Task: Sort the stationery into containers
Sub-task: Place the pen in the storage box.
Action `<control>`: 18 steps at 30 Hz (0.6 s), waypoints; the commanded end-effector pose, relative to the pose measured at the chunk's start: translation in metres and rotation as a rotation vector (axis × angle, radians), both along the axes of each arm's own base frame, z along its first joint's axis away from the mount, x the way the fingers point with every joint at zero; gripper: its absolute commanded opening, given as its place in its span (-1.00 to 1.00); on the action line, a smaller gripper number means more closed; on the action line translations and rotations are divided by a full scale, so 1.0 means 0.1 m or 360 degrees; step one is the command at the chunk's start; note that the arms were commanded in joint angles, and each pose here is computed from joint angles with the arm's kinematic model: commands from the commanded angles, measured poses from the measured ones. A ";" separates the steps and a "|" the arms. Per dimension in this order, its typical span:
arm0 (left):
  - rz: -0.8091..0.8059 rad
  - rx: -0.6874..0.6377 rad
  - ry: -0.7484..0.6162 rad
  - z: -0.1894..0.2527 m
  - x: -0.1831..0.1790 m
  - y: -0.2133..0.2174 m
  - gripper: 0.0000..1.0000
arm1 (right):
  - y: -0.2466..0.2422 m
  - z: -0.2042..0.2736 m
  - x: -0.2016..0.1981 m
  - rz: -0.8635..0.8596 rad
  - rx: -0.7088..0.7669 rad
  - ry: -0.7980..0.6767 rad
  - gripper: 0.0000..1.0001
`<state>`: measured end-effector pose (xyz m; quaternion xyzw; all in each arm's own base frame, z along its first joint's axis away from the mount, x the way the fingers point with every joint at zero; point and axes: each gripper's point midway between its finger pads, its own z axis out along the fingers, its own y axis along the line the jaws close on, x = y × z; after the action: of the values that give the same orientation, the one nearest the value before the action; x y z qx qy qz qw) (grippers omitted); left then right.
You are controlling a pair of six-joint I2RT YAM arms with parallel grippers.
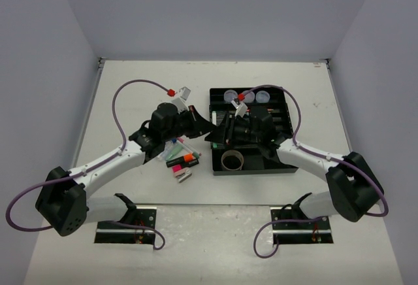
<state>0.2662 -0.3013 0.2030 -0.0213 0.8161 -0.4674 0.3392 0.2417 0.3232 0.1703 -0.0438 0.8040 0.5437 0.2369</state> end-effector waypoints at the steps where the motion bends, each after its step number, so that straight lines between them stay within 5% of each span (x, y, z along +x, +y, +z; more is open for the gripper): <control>1: -0.0147 -0.0067 -0.0115 0.18 -0.14 -0.10 -1.00 | 0.00 0.30 0.19 -0.0121 0.0051 -0.0124 -0.32; 6: -0.0129 0.0052 -0.0117 0.07 -0.10 -0.04 -1.00 | -0.04 0.31 0.20 -0.0151 0.0031 -0.0155 -0.49; 9: -0.0136 0.0106 -0.0127 0.03 -0.09 -0.02 -1.00 | -0.04 0.30 0.20 -0.0140 0.0019 -0.0162 -1.00; 12: -0.0082 0.0220 -0.0083 -0.06 -0.04 0.06 -0.87 | -0.03 0.28 0.19 -0.0133 0.0020 -0.0145 -1.00; 15: 0.0025 0.0335 -0.0102 -0.03 0.06 0.18 0.29 | -0.02 0.21 0.22 -0.0139 0.0018 -0.0093 -1.00; 16: 0.0087 0.0394 -0.0111 0.01 0.10 0.26 0.89 | -0.04 0.18 0.24 -0.0155 0.0010 -0.0076 -1.00; 18: 0.0325 0.0558 -0.0137 0.13 0.24 0.55 1.00 | -0.11 0.10 0.31 -0.0222 -0.0024 -0.0033 -1.00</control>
<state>0.2766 -0.2847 0.1971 -0.0006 0.8440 -0.3889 0.3693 0.2468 0.3183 0.1717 -0.0304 0.8097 0.5305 0.2492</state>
